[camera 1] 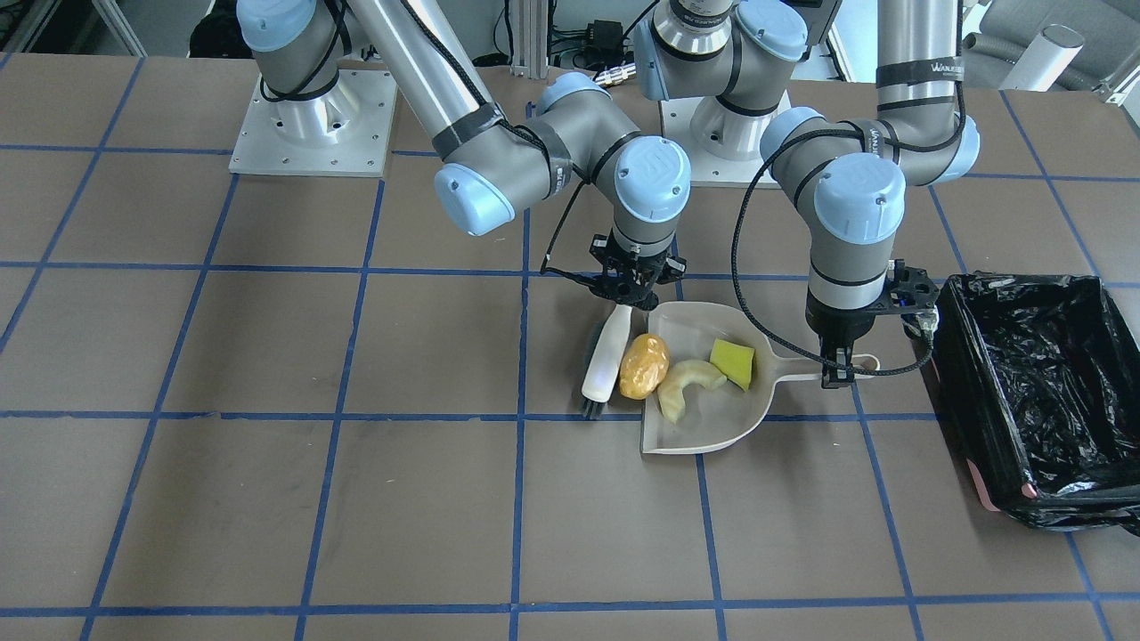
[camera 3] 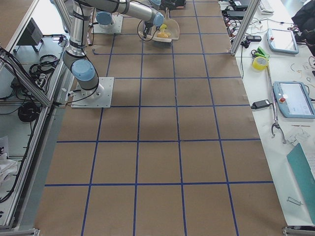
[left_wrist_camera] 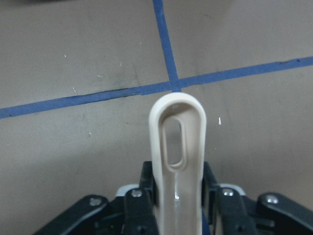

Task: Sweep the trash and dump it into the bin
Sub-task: 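Sweep the yellow potato into the dustpan with the brush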

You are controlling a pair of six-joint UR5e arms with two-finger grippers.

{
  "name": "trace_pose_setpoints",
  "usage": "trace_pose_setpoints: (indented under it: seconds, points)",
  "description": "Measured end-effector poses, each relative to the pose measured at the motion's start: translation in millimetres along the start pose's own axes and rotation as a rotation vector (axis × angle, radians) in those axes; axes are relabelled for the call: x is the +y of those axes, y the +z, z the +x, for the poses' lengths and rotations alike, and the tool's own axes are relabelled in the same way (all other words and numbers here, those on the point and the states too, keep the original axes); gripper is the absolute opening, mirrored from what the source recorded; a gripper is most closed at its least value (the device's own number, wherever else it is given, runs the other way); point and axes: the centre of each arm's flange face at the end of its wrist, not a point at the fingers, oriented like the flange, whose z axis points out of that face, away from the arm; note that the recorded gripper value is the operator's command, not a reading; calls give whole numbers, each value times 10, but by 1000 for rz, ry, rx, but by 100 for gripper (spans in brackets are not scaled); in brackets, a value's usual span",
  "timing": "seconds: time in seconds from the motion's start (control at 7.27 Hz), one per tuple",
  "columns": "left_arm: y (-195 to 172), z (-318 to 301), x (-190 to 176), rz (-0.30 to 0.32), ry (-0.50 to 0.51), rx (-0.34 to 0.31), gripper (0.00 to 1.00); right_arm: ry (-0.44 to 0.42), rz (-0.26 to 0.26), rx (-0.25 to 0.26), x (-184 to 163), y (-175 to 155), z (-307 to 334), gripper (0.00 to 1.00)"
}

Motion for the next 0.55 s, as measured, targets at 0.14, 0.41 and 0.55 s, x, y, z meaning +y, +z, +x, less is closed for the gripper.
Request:
trace_pose_setpoints:
  seconds: [0.14, 0.41, 0.55]
  points:
    - [6, 4, 0, 0, 0, -1, 0, -4, -2, -23, -87, -14, -172, 12]
    - [-11, 7, 0, 1, 1, 3, 0, -20, -2, -68, -185, -100, -414, 12]
    - [-16, 7, 0, 1, 0, 4, 0, -37, 0, -88, -203, -158, -486, 12]
